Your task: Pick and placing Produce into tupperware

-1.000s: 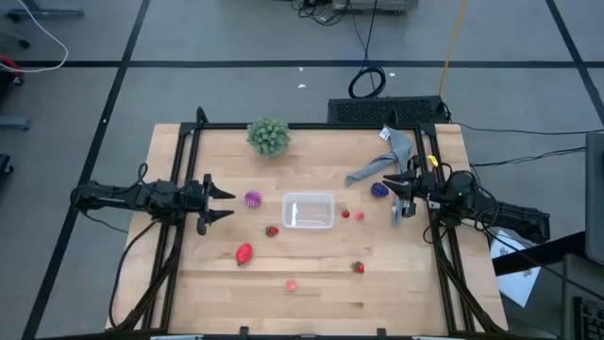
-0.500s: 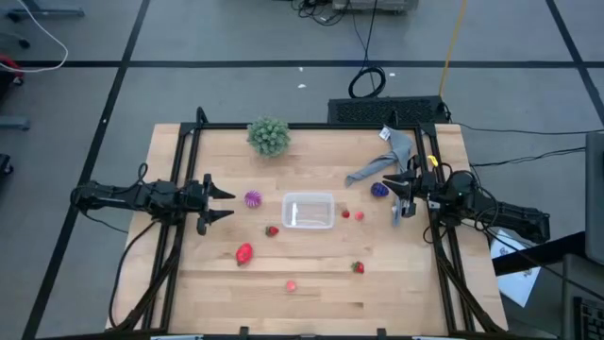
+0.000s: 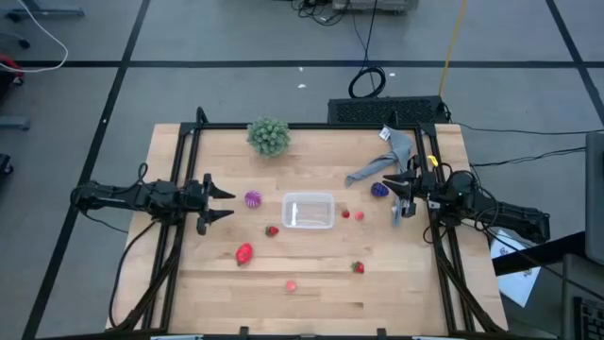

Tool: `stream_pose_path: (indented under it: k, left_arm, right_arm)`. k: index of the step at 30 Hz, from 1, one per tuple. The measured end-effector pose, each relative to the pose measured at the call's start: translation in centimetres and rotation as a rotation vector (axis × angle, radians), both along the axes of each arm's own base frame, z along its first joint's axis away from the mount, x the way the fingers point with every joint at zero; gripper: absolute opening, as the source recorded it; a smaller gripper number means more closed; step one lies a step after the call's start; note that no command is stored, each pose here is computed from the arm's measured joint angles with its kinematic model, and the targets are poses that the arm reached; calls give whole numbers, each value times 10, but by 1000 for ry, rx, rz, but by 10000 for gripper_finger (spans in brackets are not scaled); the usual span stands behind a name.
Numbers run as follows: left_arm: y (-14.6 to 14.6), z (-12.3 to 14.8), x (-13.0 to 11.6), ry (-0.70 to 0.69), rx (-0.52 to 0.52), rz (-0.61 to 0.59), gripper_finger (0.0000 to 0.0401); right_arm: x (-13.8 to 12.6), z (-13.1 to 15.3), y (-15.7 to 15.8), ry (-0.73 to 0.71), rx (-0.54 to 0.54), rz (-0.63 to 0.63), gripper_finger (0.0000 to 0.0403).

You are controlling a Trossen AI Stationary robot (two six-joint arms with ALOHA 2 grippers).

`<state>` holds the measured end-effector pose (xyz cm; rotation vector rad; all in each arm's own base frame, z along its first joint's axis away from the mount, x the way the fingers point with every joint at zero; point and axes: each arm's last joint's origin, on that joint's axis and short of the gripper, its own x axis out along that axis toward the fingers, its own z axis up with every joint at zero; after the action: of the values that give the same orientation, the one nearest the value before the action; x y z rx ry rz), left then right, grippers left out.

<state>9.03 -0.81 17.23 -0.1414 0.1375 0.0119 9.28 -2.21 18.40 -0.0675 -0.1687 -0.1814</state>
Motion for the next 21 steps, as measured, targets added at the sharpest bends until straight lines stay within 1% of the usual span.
stream_pose_path:
  k: [5, 9, 11, 13, 15, 18, 21]
  left_arm:
    - [0, 4, 1, -43, -7, 0, 244]
    - [0, 10, 1, -103, -20, 1, 244]
    - [0, 13, 1, -134, -46, 2, 244]
    - [0, 15, 1, -159, -85, 4, 244]
    - [0, 18, 1, -182, -112, 4, 244]
    - [0, 20, 1, -208, -135, 3, 244]
    - [0, 22, 1, -229, -143, 3, 244]
  right_arm:
    - [0, 0, 0, 0, 0, 0, 54]
    - [0, 0, 0, 0, -5, -1, 54]
    - [0, 1, 0, 1, -59, -17, 54]
    - [-1, 3, 0, -3, -143, -35, 54]
    - [-1, 3, 0, 2, -184, -42, 54]
    - [-1, 3, 0, 0, -168, -39, 54]
    - [-1, 3, 0, -14, -88, -23, 54]
